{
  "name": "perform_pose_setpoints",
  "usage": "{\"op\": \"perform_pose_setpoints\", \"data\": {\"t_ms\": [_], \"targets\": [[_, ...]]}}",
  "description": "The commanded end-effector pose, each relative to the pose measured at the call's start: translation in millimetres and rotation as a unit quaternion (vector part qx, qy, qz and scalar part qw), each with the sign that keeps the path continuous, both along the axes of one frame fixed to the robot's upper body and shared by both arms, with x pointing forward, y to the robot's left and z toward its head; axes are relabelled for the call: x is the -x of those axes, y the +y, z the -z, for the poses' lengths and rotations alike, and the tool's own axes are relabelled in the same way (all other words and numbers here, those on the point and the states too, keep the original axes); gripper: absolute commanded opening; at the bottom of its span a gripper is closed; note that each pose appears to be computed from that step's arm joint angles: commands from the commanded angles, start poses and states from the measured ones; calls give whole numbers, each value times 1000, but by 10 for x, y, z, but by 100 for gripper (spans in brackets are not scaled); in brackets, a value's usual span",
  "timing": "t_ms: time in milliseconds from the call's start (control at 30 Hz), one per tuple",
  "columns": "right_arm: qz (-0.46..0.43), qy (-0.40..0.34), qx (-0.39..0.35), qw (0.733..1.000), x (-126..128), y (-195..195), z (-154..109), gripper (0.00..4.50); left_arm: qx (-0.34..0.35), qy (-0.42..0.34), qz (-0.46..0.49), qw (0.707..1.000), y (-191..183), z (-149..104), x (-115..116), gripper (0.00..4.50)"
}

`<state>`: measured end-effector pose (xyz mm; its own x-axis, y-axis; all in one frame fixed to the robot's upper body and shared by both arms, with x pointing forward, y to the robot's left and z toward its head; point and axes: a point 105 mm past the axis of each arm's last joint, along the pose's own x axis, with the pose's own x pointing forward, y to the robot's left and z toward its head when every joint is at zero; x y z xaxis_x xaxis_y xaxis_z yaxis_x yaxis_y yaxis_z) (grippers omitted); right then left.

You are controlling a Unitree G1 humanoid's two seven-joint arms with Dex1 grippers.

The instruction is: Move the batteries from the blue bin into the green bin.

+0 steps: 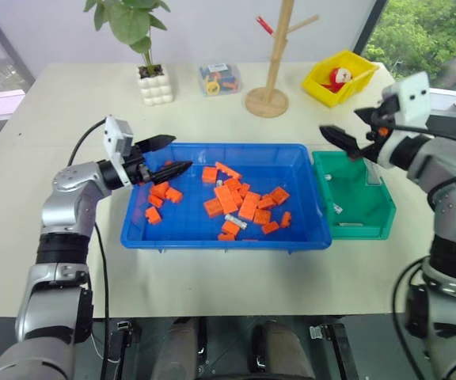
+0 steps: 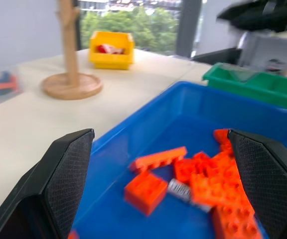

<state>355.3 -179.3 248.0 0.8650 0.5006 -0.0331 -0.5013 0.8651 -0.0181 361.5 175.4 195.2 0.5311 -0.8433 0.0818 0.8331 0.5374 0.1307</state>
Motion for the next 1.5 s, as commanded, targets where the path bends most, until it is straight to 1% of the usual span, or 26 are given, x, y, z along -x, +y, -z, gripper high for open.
{"op": "perform_pose_setpoints", "data": {"t_ms": [33,133,233,467,600,900,1133,1500], "targets": [[-46,12,-7,999,78,293,83,447,5,-30,-8,1000,67,-175,86,450],[-96,42,4,994,107,634,330,447,2,-29,-22,999,126,-182,174,450],[-144,63,27,987,164,908,508,447,-1,-27,-34,999,167,-181,266,450],[-208,97,50,972,307,1137,660,447,-3,-16,-50,999,200,-136,428,450],[-236,109,72,963,341,1292,758,447,-1,-13,-59,998,209,-108,485,450],[-254,111,94,956,295,1468,866,447,3,-13,-70,997,203,-83,532,450],[-241,108,103,959,169,1467,897,447,-3,-11,-74,997,197,-48,546,450],[-232,114,122,958,-17,1505,1082,447,0,-12,-83,996,203,-54,550,450]]}}
